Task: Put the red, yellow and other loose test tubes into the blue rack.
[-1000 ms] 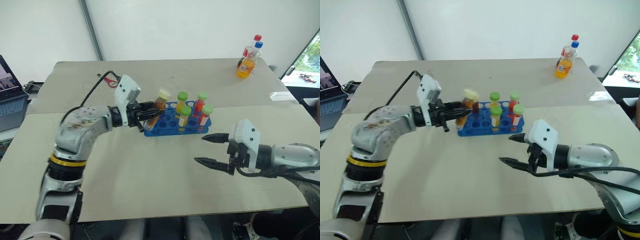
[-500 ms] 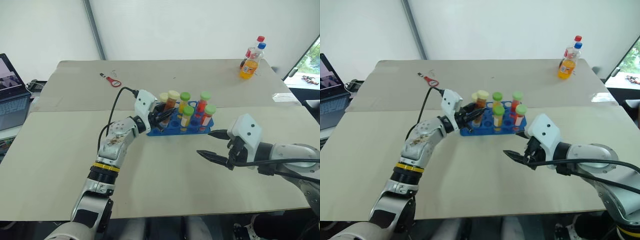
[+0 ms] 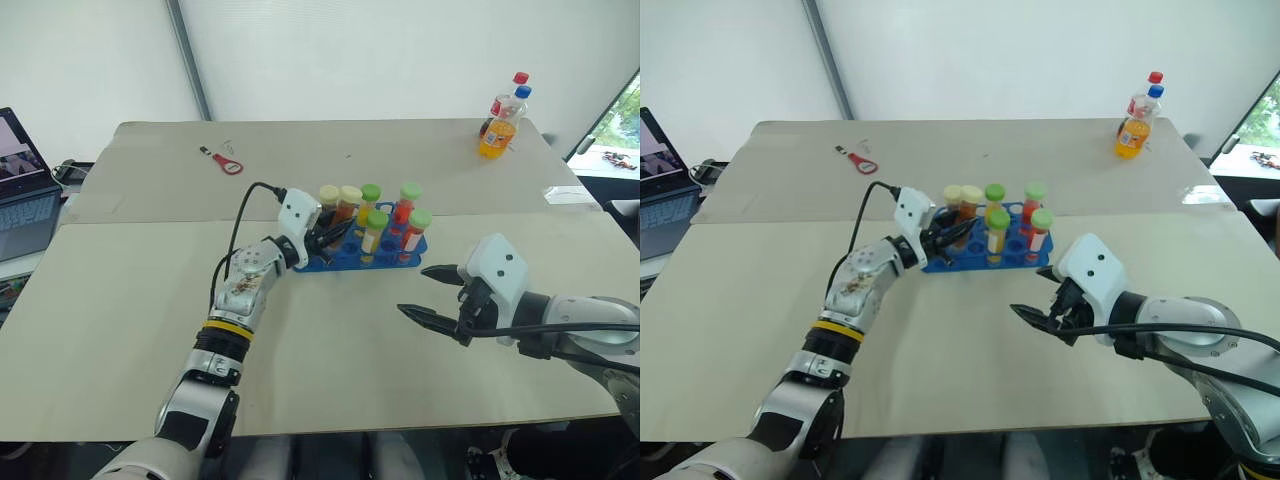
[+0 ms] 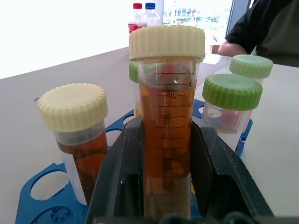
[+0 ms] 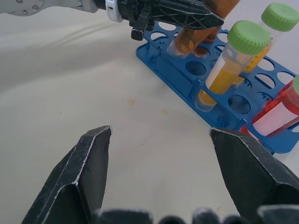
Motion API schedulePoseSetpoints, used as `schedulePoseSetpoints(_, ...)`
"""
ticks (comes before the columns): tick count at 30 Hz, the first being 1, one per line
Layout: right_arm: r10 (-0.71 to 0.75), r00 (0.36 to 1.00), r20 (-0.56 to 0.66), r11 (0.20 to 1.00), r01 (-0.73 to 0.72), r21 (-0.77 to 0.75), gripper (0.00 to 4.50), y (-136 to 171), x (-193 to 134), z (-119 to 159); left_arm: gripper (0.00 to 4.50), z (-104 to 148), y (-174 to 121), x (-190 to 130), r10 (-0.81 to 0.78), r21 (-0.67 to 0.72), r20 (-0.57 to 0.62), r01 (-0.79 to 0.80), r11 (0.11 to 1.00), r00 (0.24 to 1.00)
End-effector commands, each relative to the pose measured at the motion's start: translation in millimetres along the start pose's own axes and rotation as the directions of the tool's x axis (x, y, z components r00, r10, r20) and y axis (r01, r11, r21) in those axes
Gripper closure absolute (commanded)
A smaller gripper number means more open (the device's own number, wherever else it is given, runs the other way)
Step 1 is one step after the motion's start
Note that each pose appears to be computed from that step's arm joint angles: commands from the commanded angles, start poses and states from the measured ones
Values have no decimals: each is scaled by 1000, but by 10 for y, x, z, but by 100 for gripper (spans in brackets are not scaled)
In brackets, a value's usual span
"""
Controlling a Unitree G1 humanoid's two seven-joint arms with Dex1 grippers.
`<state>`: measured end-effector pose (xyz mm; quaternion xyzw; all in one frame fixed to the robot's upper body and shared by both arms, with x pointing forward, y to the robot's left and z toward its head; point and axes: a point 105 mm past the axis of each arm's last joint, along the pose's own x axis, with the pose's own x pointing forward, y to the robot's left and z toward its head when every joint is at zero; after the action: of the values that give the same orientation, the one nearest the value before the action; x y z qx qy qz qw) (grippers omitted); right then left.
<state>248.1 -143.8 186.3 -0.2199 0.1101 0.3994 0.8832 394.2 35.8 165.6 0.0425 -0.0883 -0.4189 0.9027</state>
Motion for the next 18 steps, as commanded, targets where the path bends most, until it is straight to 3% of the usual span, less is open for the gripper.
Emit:
schedulePoseSetpoints(1,-23,999,33,999,24,-32,76,-19,-44,94,368,16,-7,35,7,18,12,-7,1000,1000)
schedulePoseSetpoints(7,-170,982,87,984,173,-33,76,-265,-35,180,368,-78,-6,-73,30,-5,5,-29,1000,1000)
schedulePoseSetpoints(14,-196,976,94,980,199,-27,76,-365,-45,204,26,-98,-35,-195,8,25,3,-8,1000,1000)
schedulePoseSetpoints(15,-196,976,96,980,199,-27,76,-370,-47,205,5,-97,-28,-220,7,31,1,-7,999,1000)
schedulePoseSetpoints(18,-177,977,116,983,182,-36,76,-363,-62,234,5,-59,21,-371,-1,77,-22,3,997,1000)
